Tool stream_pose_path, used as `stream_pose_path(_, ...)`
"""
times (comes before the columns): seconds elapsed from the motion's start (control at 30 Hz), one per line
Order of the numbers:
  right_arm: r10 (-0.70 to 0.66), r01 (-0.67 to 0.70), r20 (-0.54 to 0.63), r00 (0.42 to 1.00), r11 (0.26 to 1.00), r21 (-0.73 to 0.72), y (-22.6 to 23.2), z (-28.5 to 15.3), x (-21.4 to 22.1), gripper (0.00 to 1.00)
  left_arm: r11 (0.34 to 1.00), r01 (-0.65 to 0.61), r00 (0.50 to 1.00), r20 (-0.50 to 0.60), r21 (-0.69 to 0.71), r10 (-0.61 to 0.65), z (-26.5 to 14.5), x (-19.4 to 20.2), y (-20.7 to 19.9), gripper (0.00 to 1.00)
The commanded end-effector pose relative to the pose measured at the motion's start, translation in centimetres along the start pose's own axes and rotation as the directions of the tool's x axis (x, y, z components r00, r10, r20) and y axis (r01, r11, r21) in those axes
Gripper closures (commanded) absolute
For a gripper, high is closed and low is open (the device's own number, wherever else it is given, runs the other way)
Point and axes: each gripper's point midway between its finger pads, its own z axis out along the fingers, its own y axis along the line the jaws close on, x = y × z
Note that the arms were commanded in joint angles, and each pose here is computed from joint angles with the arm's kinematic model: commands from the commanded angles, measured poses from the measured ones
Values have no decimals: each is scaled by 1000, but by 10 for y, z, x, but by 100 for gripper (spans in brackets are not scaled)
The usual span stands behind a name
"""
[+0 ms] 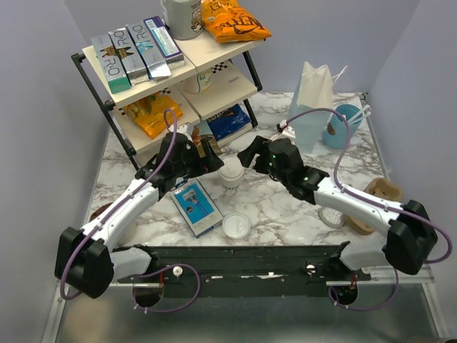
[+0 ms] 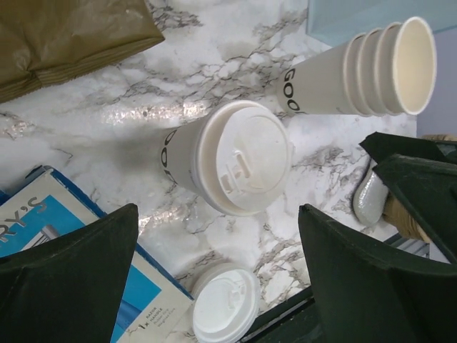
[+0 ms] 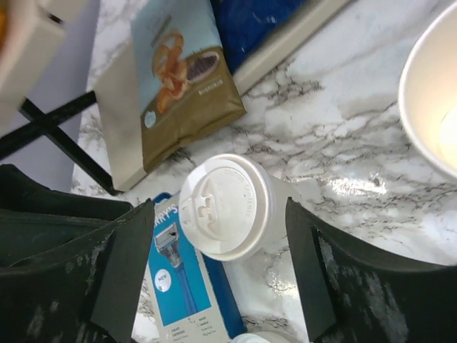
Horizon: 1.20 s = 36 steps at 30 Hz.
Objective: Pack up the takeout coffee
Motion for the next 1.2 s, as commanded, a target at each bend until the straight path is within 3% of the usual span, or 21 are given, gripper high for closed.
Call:
stream_pose_path(0.0, -135, 138, 144, 980, 990, -8, 10, -38, -51, 16, 998, -49, 994, 94, -35, 52, -37, -24, -7, 1)
stream_pose_path(0.17, -216, 221, 223, 950, 975, 4, -2, -77, -71, 0, 997, -46, 984, 167, -66, 56, -78, -24, 0, 1)
stream_pose_path(0.23, -244, 248, 285, 927, 968, 20, -9, -99, -84, 0, 997, -28, 982, 184, -70, 40, -89, -18, 6, 1)
stream_pose_path(0.37, -353, 371, 263, 898, 929, -18, -16, -126, -76, 0, 999, -4, 986, 164, -52, 12, -95, 3, 14, 1)
stream_pose_path(0.63, -375, 359, 369, 851, 926, 115, -33, -167, -118, 0, 992, 26, 988, 153, -127, -6, -99, 19, 39, 1)
stream_pose_path(0.8, -393, 333, 253, 884, 910, 248, -42, -170, -134, 0, 992, 23, 988, 154, -122, -4, -98, 19, 38, 1)
stream_pose_path(0.97, -419, 372, 115, 901, 881, 293, -47, -135, -147, 0, 992, 24, 987, 163, -124, -4, -99, 18, 38, 1)
stream_pose_path(1.17, -488, 415, 92, 868, 815, 404, -49, -94, -212, 2, 999, 37, 994, 108, -30, -34, -87, 35, 30, 1)
